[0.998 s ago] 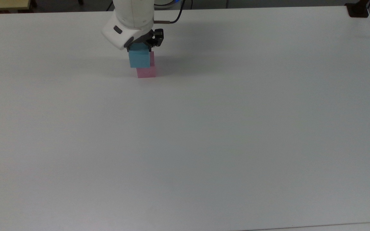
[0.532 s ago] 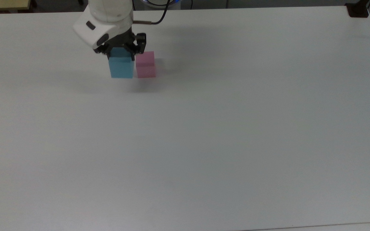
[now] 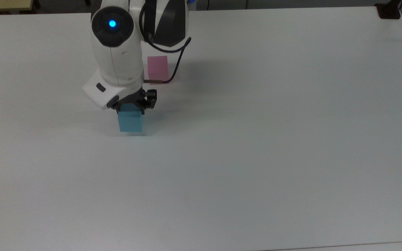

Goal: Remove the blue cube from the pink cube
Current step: 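Carry the blue cube away from the pink cube and lower it to the table, then open the gripper and raise it off the blue cube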

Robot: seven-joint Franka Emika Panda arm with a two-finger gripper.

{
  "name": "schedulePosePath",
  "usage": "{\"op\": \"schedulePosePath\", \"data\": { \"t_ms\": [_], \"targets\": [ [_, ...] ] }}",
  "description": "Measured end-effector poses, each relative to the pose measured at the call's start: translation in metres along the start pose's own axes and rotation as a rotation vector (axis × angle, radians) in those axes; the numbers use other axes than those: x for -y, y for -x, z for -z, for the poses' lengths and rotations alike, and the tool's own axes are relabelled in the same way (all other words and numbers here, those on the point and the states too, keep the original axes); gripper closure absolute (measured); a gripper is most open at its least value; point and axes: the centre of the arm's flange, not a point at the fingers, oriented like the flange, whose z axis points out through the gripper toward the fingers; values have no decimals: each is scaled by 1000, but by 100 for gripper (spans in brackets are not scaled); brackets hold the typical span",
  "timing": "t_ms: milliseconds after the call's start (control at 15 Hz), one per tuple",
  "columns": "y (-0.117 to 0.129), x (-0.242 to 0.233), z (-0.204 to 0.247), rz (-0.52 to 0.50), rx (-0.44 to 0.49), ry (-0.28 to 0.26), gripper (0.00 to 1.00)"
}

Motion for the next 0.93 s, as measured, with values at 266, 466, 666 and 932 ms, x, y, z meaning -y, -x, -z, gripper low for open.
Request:
{"op": "schedulePosePath", "data": {
  "t_ms": [266,466,666,932],
  "targets": [
    [-17,4,-26,-24,-9,1,34],
    [-19,4,-22,-67,-17,1,6],
    [-22,2,-14,-130,-35,2,0],
    [-7,-16,49,-189,-73,-4,0]
  ]
}}
